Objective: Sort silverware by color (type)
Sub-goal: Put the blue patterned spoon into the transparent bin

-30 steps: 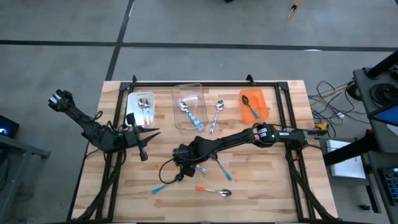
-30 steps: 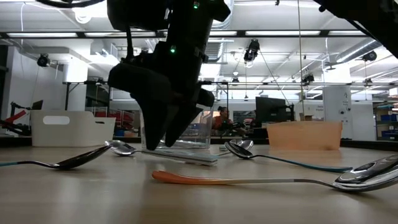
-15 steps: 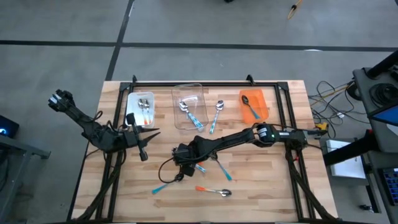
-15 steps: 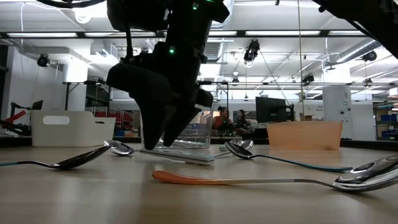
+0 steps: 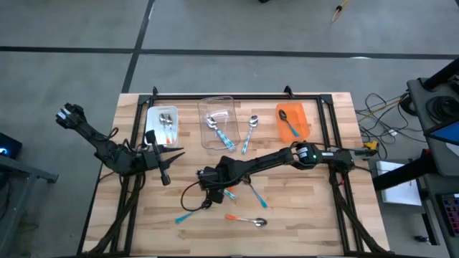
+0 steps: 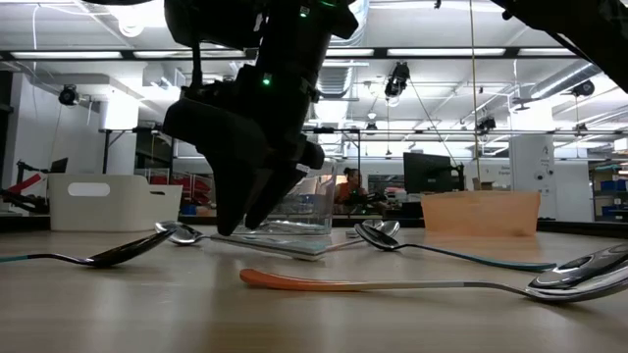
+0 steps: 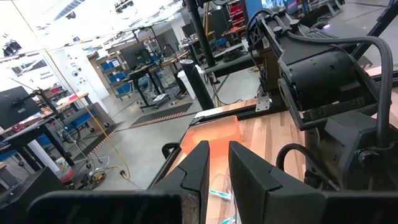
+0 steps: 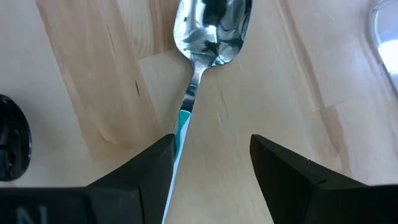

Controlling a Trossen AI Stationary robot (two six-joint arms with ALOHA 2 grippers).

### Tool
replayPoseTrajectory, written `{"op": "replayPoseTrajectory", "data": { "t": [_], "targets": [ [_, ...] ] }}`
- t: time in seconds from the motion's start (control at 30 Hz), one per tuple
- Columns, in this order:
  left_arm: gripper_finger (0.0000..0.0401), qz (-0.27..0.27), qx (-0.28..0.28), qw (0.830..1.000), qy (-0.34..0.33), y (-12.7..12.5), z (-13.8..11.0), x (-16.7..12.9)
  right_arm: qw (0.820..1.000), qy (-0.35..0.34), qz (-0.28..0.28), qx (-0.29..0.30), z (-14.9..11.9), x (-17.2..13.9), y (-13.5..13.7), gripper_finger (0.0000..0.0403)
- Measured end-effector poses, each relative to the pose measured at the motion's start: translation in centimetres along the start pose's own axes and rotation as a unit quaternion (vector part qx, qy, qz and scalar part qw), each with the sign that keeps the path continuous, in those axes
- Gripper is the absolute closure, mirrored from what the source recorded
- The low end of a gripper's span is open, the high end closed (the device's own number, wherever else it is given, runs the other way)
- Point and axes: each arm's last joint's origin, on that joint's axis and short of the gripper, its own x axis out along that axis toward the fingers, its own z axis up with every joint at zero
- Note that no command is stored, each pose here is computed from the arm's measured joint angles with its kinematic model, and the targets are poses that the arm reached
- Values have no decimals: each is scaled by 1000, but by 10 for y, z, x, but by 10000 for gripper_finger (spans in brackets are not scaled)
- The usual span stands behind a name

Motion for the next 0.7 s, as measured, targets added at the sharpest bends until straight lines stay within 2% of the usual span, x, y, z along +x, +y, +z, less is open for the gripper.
{"op": "replayPoseTrajectory", "data": {
  "t": [0.4,0.7],
  "targets": [
    [359,0,0,1000,0,0,0,0,1000,-12,-1,-6,2,-18,-1,200],
    [359,0,-1,1000,-1,1,0,0,996,-21,12,-81,-4,-24,14,200]
  ]
}}
